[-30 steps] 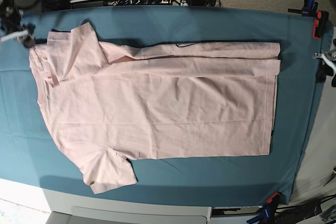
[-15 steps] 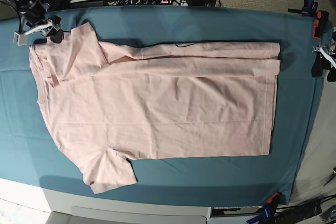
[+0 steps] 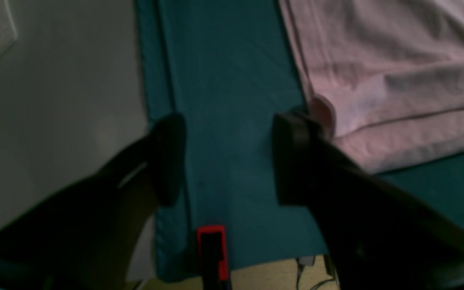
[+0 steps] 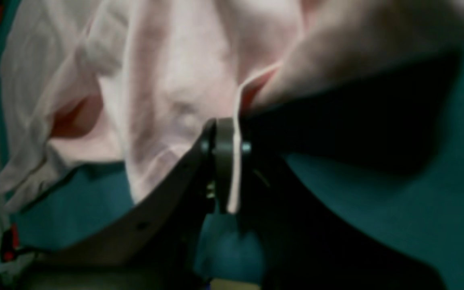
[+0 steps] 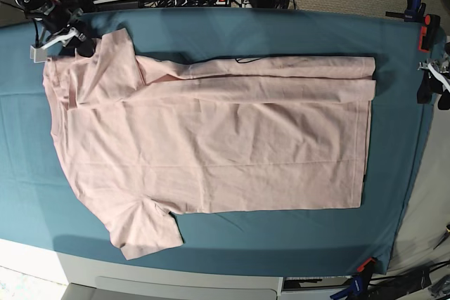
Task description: Fold the T-shirt properly
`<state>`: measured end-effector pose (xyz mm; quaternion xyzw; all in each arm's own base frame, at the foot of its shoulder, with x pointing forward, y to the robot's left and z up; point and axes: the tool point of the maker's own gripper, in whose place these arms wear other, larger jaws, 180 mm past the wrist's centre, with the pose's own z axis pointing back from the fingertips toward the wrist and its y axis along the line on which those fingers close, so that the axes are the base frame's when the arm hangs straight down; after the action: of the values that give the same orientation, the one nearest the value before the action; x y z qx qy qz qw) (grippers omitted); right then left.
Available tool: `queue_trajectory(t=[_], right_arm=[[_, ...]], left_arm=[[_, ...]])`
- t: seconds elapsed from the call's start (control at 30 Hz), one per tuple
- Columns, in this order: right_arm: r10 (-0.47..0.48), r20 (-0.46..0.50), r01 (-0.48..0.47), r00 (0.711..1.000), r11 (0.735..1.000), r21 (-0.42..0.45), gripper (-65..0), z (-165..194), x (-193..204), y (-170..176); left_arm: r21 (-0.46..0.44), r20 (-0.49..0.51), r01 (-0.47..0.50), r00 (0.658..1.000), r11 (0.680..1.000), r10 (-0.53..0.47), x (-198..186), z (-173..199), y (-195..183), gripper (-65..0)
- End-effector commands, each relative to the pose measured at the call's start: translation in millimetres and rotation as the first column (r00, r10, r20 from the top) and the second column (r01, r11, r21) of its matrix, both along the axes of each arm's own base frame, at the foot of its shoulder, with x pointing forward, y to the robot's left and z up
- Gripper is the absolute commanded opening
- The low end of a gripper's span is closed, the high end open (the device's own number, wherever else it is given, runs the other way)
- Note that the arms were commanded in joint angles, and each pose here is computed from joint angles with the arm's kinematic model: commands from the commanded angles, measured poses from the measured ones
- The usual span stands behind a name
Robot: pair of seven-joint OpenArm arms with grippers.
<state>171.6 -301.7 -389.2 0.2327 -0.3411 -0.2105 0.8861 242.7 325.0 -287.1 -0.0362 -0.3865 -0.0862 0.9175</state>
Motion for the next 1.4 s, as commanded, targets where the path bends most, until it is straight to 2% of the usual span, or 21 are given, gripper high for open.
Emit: queue_trajectory(t=[0.0,0.23,0.53,0.73,1.03,1.13,1.37], right_arm=[[0.014,0.037,-0.014,0.999,1.000,-0.004,-64.7,10,4,-2],[0.020,0.038,-0.020,0.999,1.000,0.000,-64.7,10,5,0],[0.033,-0.010,-0.033,0.999,0.999,-0.023,-63.9,3,-1,-2],[0.056,-0.027,-0.057,0.998,0.998,-0.023,-51.8,1,-5,1],[0.067,-0.033,-0.067,0.997,0.998,-0.007,-51.9,1,-7,4],[0.095,-0.007,-0.095,0.995,0.995,0.025,-51.9,5,-7,12],[0.100,0.010,-0.100,0.995,0.994,0.038,-52.1,8,-6,14]], left_arm=[[0.019,0.035,0.016,0.999,1.000,-0.017,6,13,2,-30.4],[0.020,0.028,0.016,0.999,1.000,-0.017,5,12,2,-30.4],[0.020,0.028,0.016,0.999,1.000,-0.017,5,12,2,-30.4],[0.020,0.028,0.016,0.999,1.000,-0.017,5,12,2,-30.4],[0.022,0.018,0.016,1.000,1.000,-0.016,4,11,2,-30.4],[0.022,0.017,0.016,1.000,1.000,-0.016,4,10,2,-30.4],[0.023,0.013,0.016,1.000,1.000,-0.016,3,10,2,-30.4]])
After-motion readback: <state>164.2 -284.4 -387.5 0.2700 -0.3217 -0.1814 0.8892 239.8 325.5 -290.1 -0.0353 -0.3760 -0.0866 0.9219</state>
